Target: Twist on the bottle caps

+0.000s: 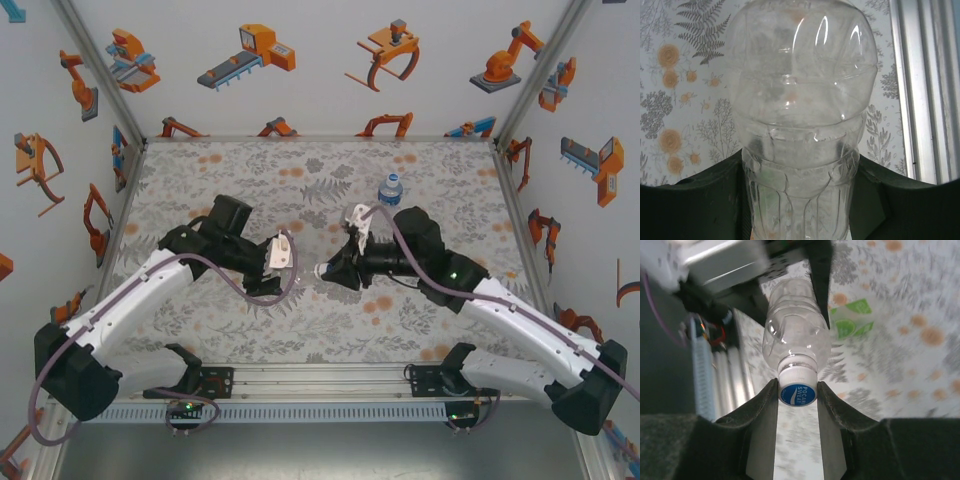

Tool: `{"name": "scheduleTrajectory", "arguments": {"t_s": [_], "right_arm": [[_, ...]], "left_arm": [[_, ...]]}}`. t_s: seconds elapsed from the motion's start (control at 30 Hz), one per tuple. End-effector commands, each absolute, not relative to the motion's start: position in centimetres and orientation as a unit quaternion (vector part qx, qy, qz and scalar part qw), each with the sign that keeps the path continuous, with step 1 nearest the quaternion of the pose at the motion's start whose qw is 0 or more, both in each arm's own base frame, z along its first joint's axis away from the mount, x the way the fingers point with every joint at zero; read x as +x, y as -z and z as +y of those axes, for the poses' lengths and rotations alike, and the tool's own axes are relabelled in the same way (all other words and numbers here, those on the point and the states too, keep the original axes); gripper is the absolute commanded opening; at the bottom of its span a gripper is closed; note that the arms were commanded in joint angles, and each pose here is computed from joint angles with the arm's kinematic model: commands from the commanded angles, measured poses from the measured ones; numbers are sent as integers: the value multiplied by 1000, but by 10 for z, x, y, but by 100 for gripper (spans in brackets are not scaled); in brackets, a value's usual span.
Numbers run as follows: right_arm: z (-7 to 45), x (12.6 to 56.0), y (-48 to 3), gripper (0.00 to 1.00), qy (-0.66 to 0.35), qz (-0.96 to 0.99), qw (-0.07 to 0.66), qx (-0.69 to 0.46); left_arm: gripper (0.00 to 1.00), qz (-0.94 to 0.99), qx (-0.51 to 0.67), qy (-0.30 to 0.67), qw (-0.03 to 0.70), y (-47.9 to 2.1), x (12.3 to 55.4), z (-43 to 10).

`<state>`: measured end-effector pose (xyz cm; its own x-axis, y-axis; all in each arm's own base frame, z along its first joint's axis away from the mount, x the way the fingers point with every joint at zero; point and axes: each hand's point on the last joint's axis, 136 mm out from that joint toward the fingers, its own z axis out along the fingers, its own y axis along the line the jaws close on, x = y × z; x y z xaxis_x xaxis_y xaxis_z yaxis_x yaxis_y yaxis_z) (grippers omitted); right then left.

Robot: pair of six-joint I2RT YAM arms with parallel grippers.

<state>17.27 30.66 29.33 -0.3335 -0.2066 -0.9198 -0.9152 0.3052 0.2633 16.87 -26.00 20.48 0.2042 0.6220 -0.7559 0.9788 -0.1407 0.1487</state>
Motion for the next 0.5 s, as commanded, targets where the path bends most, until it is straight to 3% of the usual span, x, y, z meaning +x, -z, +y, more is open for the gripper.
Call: {"name": "scheduleTrajectory", "arguments": {"t_s": [0.0, 0.07, 0.23, 0.47], "right_arm": [[297, 204, -267, 0, -472, 811, 322, -125], [291, 209, -252, 0, -477, 836, 272, -26], [291, 204, -231, 0, -496, 844, 176, 100], [281, 208, -226, 0, -488, 843, 171, 150]], "left_arm": [[0, 522, 692, 285, 409, -244, 175, -278], [0, 526, 689, 276, 414, -242, 179, -277], [0, 532, 690, 270, 410, -238, 181, -279], [0, 539, 687, 267, 408, -234, 185, -279]]}}
